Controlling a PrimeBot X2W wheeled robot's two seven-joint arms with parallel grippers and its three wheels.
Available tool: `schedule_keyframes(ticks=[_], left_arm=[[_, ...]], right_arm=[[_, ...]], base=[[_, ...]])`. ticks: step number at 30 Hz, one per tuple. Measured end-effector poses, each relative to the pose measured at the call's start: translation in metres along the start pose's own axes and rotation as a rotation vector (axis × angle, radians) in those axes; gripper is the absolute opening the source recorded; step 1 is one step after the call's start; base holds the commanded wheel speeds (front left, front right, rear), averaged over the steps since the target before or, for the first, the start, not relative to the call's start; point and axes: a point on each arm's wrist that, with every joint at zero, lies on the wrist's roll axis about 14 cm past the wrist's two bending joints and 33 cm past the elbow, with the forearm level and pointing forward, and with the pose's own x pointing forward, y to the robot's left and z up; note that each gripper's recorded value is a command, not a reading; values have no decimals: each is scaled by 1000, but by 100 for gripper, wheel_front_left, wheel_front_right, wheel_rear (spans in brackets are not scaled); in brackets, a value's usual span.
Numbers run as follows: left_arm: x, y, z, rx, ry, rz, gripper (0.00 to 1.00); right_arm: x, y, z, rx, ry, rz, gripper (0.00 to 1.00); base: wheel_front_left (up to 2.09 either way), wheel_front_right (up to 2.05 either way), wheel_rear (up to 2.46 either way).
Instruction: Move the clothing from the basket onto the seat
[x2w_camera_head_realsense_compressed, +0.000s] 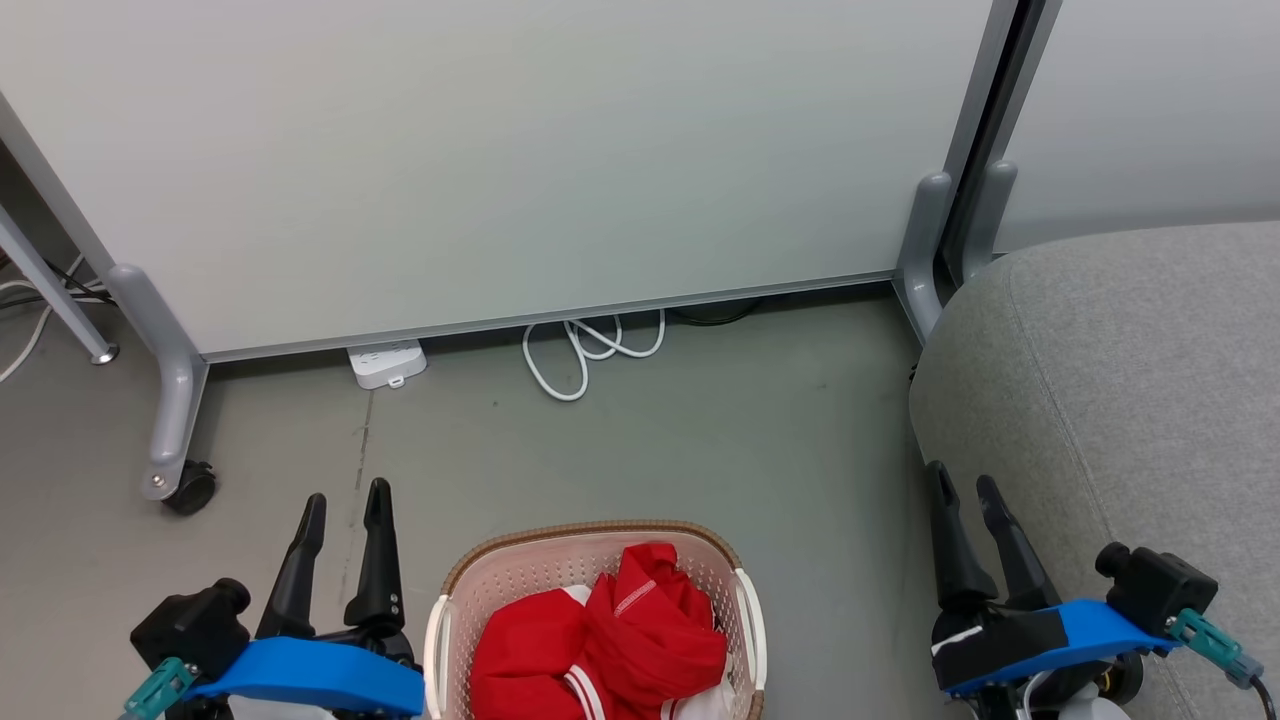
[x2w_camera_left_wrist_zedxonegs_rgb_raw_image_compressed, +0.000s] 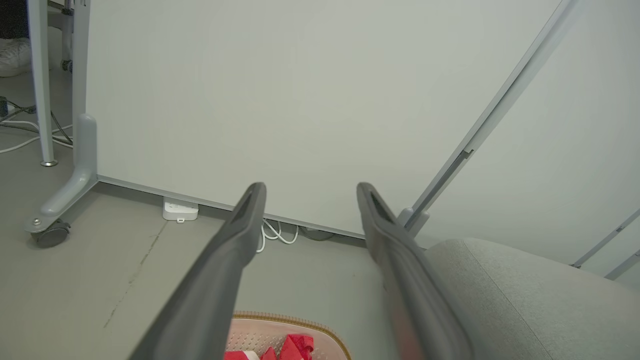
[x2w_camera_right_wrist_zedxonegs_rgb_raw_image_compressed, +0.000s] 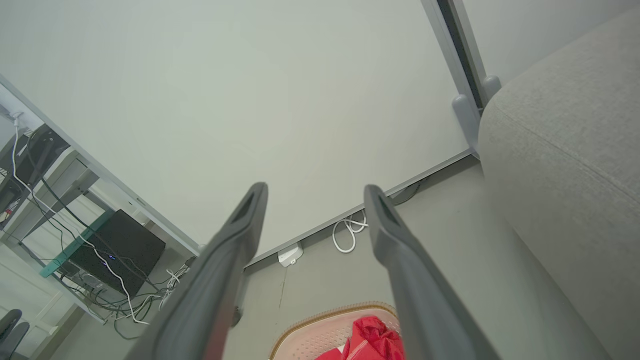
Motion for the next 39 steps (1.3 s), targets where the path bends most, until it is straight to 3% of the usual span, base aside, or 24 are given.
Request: schedule_keyframes(ticks=[39], left_arm=[[4, -17, 0, 297, -48, -82, 100]], right_arm=[[7, 19, -9, -317, -5, 101, 100]], base=[[0, 0, 0]])
